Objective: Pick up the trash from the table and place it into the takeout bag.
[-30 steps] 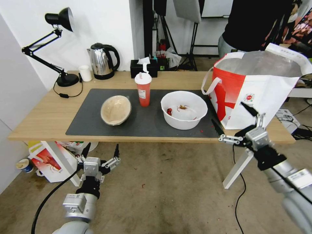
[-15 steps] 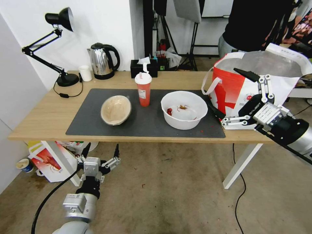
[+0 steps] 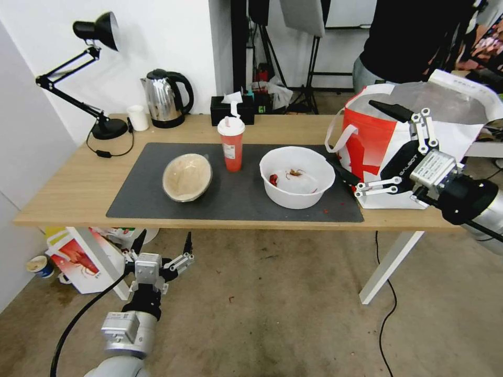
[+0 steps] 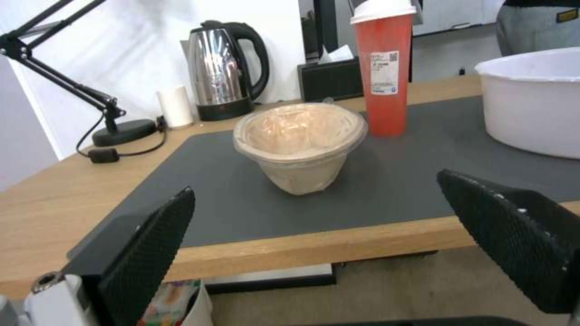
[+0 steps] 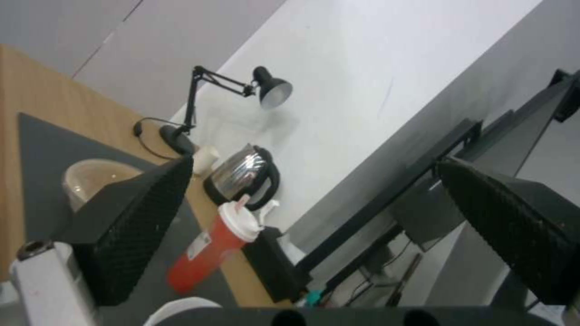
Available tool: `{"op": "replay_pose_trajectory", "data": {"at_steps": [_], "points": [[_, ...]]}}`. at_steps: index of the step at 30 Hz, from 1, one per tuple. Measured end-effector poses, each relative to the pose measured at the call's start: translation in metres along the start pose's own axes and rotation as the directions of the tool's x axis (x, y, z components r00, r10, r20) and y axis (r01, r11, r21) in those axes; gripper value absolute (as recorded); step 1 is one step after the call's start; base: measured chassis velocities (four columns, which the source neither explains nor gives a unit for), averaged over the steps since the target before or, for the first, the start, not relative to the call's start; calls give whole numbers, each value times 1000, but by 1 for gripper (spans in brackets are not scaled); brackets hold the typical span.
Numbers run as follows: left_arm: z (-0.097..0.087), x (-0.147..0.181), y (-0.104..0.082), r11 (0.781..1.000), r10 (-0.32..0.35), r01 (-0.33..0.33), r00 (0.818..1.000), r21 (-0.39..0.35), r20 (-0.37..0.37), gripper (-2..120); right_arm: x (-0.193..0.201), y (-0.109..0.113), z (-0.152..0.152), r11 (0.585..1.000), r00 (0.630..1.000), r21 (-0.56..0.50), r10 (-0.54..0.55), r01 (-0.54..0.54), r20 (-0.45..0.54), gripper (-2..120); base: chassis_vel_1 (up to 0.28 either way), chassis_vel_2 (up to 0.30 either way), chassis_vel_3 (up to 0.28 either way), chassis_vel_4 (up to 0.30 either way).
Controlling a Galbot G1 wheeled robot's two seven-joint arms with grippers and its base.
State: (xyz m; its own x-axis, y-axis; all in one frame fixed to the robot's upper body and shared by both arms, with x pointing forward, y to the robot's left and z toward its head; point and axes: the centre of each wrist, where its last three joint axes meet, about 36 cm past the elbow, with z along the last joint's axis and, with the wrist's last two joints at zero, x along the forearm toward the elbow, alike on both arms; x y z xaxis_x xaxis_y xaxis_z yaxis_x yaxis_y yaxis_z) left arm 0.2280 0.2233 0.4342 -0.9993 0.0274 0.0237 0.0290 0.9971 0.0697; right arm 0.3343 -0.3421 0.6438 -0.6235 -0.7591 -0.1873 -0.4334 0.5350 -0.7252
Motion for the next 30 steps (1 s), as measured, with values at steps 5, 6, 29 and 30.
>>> {"op": "replay_pose_trajectory", "data": {"at_steps": [5,6,29,30], "points": [[0,0,0,1000,0,0,1000,0,0,100,-1,-2,1,1000,1000,-11,-22,22,-4,100,0,0,0,0],[0,0,0,1000,0,0,1000,0,0,100,-3,-6,0,999,999,-16,-35,35,-2,100,0,0,0,0],[0,0,0,1000,0,0,1000,0,0,100,-49,-57,-34,873,908,-356,-398,332,-129,100,0,0,0,0],[0,0,0,1000,0,0,1000,0,0,100,-51,-57,-35,865,899,-391,-404,313,-173,100,0,0,0,0]]}}
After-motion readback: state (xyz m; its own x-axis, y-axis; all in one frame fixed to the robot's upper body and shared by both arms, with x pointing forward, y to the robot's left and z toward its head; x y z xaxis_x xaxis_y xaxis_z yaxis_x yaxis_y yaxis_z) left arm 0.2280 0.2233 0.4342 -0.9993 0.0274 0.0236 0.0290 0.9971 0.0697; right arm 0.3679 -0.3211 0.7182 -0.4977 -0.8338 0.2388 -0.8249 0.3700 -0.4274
